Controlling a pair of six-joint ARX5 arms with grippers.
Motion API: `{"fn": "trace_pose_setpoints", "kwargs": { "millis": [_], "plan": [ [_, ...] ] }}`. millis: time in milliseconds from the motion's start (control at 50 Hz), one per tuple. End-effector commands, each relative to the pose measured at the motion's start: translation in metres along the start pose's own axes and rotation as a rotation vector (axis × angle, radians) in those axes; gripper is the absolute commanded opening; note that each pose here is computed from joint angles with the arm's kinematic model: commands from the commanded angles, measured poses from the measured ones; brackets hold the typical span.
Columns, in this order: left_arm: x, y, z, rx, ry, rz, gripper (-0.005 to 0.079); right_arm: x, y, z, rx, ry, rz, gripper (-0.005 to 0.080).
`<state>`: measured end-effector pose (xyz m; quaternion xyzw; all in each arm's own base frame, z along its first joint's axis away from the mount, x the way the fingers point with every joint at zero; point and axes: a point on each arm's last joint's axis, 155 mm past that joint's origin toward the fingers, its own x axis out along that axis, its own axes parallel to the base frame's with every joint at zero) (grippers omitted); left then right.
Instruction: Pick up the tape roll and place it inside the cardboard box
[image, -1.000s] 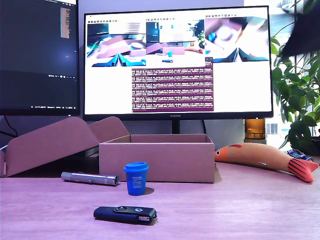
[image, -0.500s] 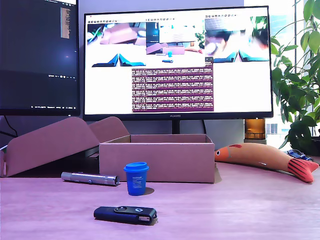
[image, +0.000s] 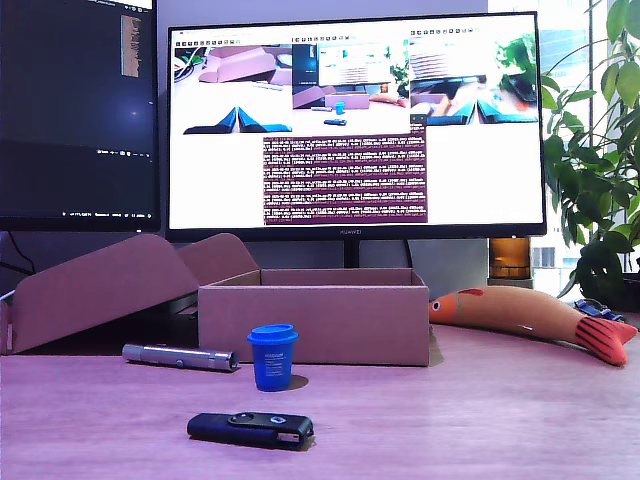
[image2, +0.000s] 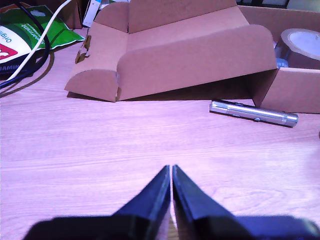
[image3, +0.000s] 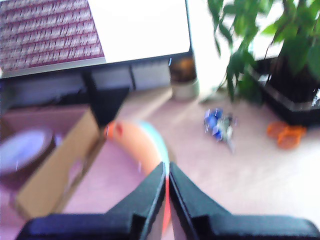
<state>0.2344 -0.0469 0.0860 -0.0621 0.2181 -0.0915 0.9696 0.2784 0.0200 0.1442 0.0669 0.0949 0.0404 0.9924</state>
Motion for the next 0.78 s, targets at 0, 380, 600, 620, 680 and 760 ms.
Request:
{"fn": "trace_pose_setpoints", "kwargs": {
  "millis": [0,380,600,620,680,760],
  "plan": [
    [0.003,0.001,-0.008,-0.006,0.013,0.001,-0.0019,-0.003,0.002,-0.011,-0.003,0.011,0.01,0.0],
    [0.003,0.001,-0.008,-0.006,0.013,0.001,-0.0019,-0.027,0.006,0.002,-0.065,-0.088,0.0,0.0],
    [0.003,0.001,-0.008,-0.006,0.013,0.001,-0.0019,-0.031,0.005,0.001,-0.072,-0.091,-0.004,0.0],
    [0.003,0.001,-0.008,-0.006,0.013,0.001,-0.0019,-0.031,0.005,-0.001,-0.074,-0.084,-0.005,0.0],
    [0.003,0.001,-0.008,-0.006,0.013,0.001,-0.0019,-0.031,0.004,-0.006,-0.075,-0.061,-0.008,0.0],
    [0.003,0.001,-0.008,-0.006,0.013,0.001,-0.0019,-0.031,0.004,-0.012,-0.075,-0.039,-0.008,0.0]
  ]
}}
